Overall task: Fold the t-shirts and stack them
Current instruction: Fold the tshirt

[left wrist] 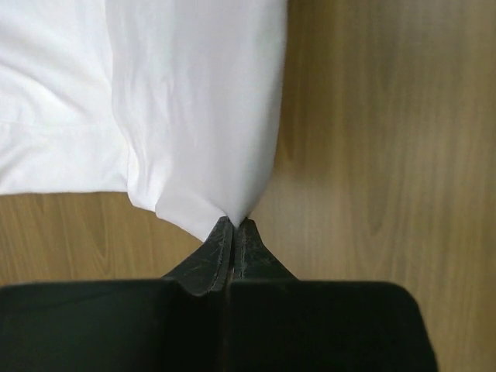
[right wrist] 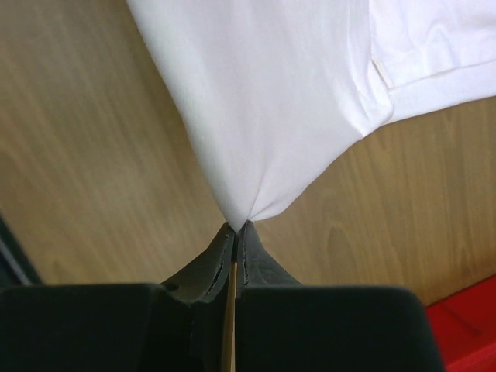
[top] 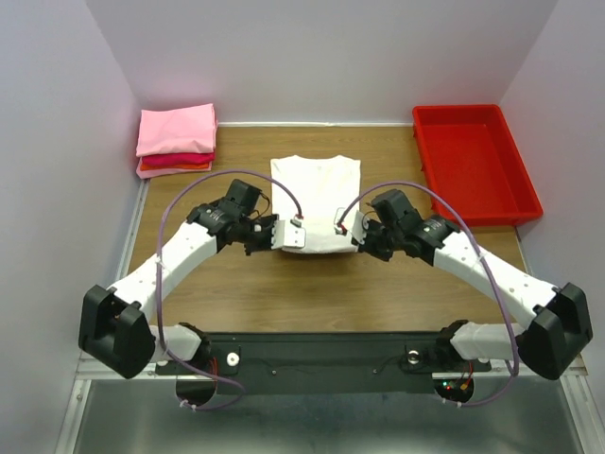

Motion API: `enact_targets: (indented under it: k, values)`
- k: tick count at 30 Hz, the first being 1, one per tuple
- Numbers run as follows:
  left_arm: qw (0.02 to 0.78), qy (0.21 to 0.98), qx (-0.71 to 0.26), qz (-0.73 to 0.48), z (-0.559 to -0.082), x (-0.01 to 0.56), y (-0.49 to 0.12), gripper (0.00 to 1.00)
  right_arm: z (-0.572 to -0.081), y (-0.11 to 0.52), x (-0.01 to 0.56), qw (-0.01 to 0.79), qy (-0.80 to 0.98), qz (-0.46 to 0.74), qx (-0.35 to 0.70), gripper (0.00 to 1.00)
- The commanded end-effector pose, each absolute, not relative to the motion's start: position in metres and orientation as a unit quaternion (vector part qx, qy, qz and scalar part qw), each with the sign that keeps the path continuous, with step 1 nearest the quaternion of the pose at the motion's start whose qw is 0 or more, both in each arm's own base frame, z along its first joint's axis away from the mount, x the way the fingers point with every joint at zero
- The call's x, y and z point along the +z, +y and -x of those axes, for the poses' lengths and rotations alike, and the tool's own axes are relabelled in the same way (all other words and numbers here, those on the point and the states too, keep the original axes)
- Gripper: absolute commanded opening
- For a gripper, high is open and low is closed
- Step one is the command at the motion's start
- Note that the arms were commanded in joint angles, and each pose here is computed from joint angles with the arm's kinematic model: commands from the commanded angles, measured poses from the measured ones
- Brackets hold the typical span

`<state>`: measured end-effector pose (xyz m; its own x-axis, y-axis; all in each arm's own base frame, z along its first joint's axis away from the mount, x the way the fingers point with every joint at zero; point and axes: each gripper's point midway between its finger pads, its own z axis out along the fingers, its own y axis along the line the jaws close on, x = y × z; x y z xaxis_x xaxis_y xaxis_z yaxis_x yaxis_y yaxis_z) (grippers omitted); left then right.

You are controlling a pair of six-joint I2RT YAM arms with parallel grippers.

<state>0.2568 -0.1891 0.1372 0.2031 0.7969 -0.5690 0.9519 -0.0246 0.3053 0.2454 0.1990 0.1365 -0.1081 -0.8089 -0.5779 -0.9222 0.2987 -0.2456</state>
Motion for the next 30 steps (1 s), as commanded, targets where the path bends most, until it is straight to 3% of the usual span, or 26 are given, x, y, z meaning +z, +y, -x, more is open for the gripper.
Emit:
enact_targets:
  k: [1,7,10,20,30]
  values:
    - [0.280,0.571,-0.192,-0.748,-0.181,0.154,-0.188,0.00,-0.187,0.185,0.147,0.259,0.730,0.614,0.152,0.01]
    - [0.292,0.515,-0.248,-0.767,-0.120,0.172,-0.192,0.00,-0.125,0.178,0.173,0.229,0.696,0.639,0.235,0.00]
    - [0.293,0.511,-0.256,-0.767,-0.111,0.180,-0.191,0.00,-0.120,0.175,0.188,0.245,0.687,0.641,0.238,0.01]
    - [0.283,0.543,-0.224,-0.758,-0.141,0.175,-0.189,0.00,-0.188,0.185,0.188,0.246,0.692,0.664,0.140,0.01]
    - [0.265,0.575,-0.206,-0.746,-0.214,0.165,-0.158,0.00,-0.267,0.201,0.174,0.239,0.677,0.680,0.146,0.01]
